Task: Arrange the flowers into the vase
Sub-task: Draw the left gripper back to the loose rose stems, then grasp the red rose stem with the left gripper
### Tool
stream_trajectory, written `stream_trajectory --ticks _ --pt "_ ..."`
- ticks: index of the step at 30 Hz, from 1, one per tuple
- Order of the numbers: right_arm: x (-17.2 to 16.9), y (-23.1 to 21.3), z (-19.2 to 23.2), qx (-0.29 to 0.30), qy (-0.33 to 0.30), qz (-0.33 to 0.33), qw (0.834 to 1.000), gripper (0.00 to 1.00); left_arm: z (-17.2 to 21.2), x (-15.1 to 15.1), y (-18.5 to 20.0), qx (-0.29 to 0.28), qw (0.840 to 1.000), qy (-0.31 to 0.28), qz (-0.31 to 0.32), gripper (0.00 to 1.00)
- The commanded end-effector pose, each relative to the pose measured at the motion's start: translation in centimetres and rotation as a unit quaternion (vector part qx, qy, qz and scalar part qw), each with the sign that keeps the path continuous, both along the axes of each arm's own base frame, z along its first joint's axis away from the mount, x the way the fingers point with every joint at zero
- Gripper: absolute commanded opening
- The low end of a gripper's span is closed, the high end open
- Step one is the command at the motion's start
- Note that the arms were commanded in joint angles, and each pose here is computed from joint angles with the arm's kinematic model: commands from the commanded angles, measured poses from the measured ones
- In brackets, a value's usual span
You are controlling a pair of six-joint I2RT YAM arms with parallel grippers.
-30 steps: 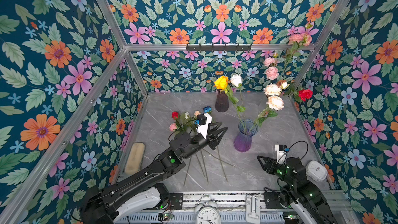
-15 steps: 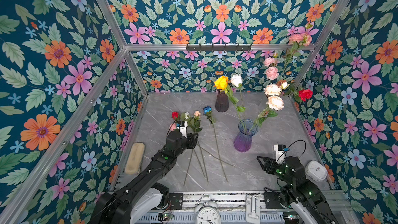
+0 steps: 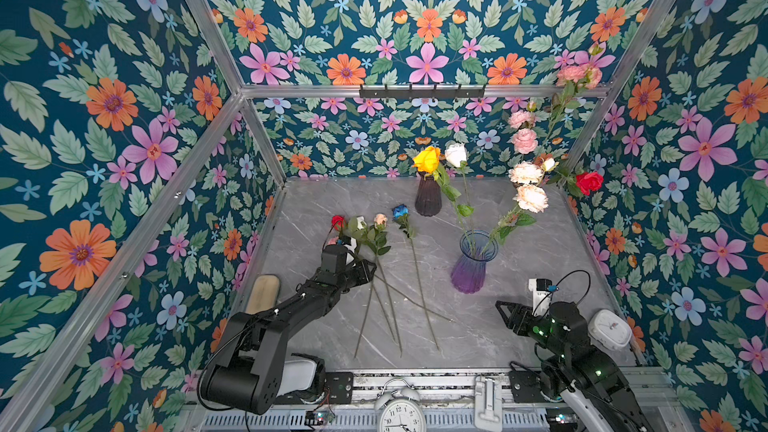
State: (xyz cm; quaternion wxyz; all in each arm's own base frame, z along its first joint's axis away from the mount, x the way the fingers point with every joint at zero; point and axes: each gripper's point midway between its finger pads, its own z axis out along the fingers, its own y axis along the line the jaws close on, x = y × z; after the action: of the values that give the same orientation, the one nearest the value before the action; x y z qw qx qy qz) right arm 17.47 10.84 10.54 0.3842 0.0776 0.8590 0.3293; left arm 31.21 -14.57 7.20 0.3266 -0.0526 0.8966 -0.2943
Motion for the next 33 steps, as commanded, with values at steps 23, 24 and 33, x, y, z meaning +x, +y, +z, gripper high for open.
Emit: stream_trajectory --ticks 23,24,33 --pt "0.4 0.0 0.5 0.004 -0.012 -0.004 1.000 0.56 -2.8 -0.2 0.6 -0.020 0.999 0.033 0.022 0.43" --pt "0.4 0.0 0.5 0.004 -0.012 -0.005 1.000 0.56 -2.9 -0.2 0.6 -0.020 0.999 0.035 0.021 0.43" --pt "0.4 0.0 0.5 0.003 -0.011 -0.005 1.000 0.56 -3.8 -0.1 0.4 -0.036 0.998 0.039 0.027 0.38"
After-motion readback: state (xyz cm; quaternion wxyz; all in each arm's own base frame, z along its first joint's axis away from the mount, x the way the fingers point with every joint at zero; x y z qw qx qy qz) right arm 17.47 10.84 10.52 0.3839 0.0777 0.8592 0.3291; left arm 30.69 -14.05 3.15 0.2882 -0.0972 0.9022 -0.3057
